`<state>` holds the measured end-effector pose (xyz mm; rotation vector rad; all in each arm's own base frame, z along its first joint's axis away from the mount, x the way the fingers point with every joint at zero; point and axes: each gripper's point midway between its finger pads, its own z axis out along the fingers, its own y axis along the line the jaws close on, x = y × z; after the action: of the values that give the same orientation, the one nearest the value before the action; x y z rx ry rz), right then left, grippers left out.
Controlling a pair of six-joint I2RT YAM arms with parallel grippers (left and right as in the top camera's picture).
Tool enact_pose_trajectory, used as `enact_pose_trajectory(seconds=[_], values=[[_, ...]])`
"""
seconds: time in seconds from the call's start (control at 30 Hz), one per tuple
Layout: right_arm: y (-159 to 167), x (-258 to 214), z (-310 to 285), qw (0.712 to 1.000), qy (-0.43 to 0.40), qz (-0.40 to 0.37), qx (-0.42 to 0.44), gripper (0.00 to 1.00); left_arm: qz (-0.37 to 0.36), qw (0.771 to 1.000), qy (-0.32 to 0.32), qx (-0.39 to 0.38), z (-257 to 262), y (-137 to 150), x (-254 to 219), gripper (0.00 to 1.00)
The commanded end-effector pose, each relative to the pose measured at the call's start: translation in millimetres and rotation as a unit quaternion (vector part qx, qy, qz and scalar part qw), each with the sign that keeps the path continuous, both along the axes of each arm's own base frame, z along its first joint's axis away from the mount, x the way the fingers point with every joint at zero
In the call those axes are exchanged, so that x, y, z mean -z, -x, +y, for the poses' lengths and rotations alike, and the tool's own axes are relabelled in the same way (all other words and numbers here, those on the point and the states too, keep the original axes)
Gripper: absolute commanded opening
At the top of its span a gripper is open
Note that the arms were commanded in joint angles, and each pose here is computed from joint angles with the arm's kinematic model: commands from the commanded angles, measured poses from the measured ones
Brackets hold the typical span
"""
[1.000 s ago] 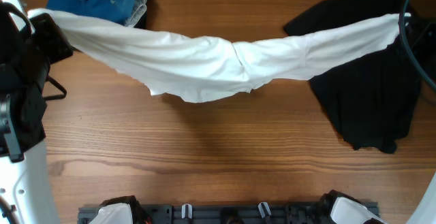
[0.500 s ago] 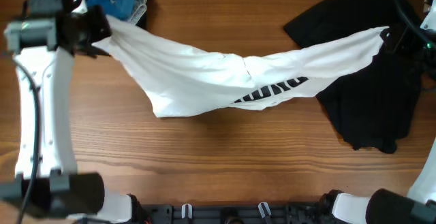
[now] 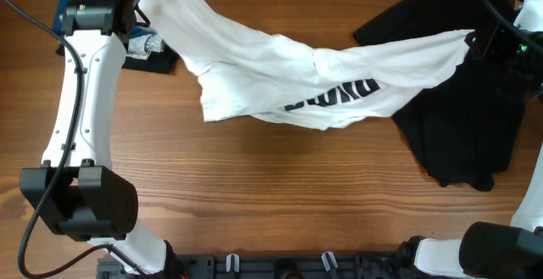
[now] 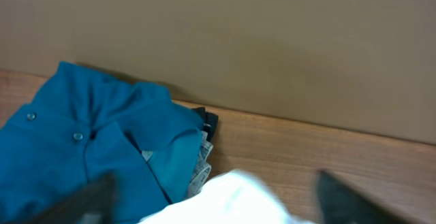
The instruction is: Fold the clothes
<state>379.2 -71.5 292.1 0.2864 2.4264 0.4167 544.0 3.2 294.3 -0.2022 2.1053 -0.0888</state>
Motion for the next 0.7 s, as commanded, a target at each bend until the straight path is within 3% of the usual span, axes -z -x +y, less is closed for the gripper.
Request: enact_pose_trajectory(seconds=[0.0, 0.17, 0.3, 0.47, 0.67], values=[[-3.5, -3.2, -0.6, 1.000, 0.008, -0.007, -0.007, 0.04, 0.019, 1.000, -0.010, -0.011, 3.7, 24.2, -12.7, 1.00], [-3.1, -2.9, -0.4, 1.000, 0.007, -0.006, -0.007, 0.04, 0.172, 0.984, 0.010, 0.038, -27.3, 99.4, 23.4, 1.00], [-3.1, -2.9, -0.4, 1.000, 0.007, -0.006, -0.007, 0.04, 0.332, 0.939, 0.007, 0.093, -68.6, 167.1, 77.5, 1.00], [-3.0, -2.8, -0.3, 1.000, 0.007, -0.006, -0.007, 0.04, 0.403, 0.910, 0.006, 0.102, -86.1, 196.6, 139.5, 1.00], [-3.0, -2.9, -0.3, 1.000, 0.007, -0.006, -0.007, 0.04, 0.387, 0.911, 0.024, 0.142, -102.3, 195.9, 208.7, 0.99]])
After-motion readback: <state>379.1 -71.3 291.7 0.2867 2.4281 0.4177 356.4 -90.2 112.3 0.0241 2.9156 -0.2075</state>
